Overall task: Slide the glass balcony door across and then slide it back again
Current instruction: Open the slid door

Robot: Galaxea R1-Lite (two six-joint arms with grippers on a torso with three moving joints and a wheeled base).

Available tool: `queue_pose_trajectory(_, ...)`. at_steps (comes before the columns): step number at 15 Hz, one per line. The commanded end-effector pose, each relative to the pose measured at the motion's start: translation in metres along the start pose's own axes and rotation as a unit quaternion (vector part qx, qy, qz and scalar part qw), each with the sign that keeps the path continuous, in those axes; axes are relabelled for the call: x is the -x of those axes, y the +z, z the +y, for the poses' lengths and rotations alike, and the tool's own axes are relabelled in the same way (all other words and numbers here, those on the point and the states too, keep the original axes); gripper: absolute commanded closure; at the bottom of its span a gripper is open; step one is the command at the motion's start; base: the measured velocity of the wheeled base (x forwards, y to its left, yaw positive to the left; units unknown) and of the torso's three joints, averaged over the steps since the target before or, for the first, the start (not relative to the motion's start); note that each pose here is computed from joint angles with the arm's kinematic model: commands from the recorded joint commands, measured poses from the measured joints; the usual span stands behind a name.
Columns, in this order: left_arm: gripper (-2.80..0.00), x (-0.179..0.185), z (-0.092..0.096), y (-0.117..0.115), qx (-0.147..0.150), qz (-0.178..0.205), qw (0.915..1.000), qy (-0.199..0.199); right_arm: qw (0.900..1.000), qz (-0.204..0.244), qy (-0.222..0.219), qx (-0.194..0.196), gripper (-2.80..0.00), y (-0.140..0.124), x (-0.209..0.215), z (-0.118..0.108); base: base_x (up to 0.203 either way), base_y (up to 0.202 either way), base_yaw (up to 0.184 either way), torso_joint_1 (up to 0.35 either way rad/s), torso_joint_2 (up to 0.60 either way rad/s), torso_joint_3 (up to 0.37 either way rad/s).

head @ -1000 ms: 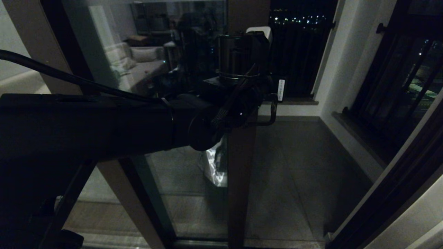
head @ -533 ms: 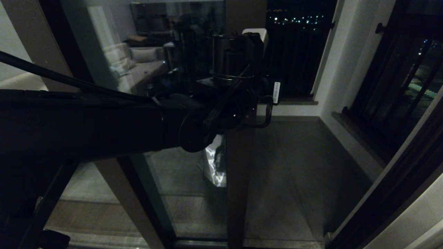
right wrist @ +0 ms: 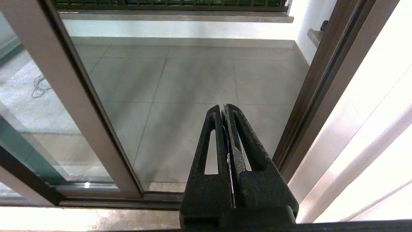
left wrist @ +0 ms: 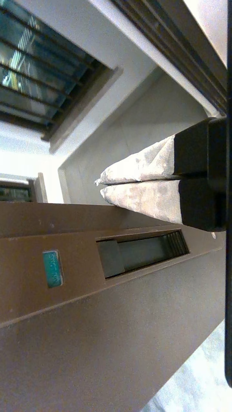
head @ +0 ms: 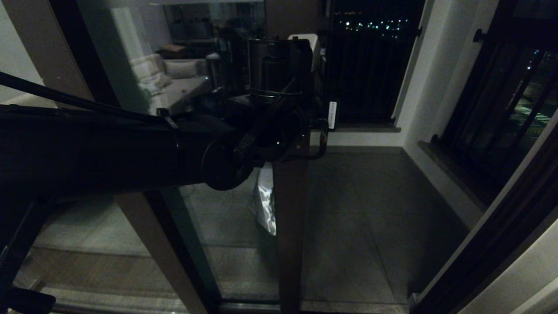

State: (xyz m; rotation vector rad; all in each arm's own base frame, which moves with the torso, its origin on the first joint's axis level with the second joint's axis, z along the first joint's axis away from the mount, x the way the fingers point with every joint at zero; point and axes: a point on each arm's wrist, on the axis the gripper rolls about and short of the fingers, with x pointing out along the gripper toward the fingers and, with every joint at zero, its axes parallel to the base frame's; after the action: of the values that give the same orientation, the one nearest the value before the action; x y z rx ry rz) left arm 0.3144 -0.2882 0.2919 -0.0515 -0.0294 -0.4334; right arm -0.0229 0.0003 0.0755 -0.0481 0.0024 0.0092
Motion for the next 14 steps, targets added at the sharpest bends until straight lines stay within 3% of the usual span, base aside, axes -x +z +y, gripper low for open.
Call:
queue_pose_trajectory(1,0.0,0.01,0.007,0.009,0.002,-0.005,1.0,0.002,1.0,0.001,0.0,0.0,0.0,0.0,0.0,0.0,0.0,0.0,0.0,0.0,0.0,0.0)
queue_pose_trajectory(14,0.0,0.043,0.047,0.012,-0.006,0.019,0.9989,0.041,1.0,0.001,0.0,0.0,0.0,0.0,0.0,0.0,0.0,0.0,0.0,0.0,0.0,0.0)
